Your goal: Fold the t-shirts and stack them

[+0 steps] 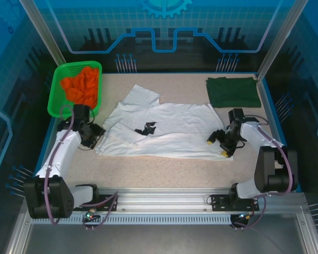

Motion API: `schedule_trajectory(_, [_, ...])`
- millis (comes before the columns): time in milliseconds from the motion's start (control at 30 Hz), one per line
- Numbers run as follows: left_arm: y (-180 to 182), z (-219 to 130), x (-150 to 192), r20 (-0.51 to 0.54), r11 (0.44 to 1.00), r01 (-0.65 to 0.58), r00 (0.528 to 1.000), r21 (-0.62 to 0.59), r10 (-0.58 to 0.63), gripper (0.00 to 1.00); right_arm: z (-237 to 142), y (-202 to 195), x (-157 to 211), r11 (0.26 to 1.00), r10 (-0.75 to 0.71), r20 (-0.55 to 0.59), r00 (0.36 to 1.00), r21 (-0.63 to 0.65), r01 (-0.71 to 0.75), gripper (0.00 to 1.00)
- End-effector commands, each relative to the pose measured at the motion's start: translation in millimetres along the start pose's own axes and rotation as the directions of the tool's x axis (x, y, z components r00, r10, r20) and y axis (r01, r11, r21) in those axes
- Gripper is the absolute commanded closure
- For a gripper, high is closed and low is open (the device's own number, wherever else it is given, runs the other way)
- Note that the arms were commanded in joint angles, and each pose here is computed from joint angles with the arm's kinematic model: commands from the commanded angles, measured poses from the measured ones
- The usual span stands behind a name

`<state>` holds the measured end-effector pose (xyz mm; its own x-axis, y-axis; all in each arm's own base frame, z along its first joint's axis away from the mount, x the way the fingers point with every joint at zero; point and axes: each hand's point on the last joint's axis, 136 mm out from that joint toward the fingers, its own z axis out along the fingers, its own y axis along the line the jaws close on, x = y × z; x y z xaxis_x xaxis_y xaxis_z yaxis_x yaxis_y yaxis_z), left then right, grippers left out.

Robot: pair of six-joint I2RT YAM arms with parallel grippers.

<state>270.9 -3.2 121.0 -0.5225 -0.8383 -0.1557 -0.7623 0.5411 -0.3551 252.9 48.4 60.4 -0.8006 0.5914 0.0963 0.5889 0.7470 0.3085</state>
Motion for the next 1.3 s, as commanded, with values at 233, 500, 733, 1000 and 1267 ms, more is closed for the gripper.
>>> schedule_trajectory(233, [-27.9, 78.2, 49.9, -0.132, 0.977, -0.202, 0.972, -0.071, 0.192, 0.57, 8.1, -0.9, -12.8, 0.996, 0.090, 0.020, 0.996, 0.008, -0.090, 0.32])
schedule_trajectory(500, [22.0, 111.9, 47.9, -0.151, 0.964, -0.167, 0.979, -0.205, 0.137, 0.56, 44.2, -24.9, 0.8, 0.992, 0.086, -0.066, 0.994, 0.102, -0.079, 0.29])
schedule_trajectory(733, [66.3, 93.9, 62.9, -0.161, 0.955, -0.094, 0.986, -0.281, 0.050, 0.54, 47.2, -46.5, 29.9, 0.985, 0.082, -0.126, 0.989, 0.159, -0.061, 0.28])
schedule_trajectory(1000, [107.7, 65.9, 84.2, -0.152, 0.948, 0.013, 0.986, -0.318, -0.064, 0.53, 35.9, -68.7, 61.0, 0.980, 0.094, -0.118, 0.989, 0.184, -0.071, 0.28])
schedule_trajectory(1267, [74.3, 27.7, 72.1, -0.114, 0.988, 0.099, 0.987, -0.118, -0.112, 0.44, -1.4, -30.8, 39.7, 0.999, 0.008, 0.046, 0.999, 0.033, -0.010, 0.27])
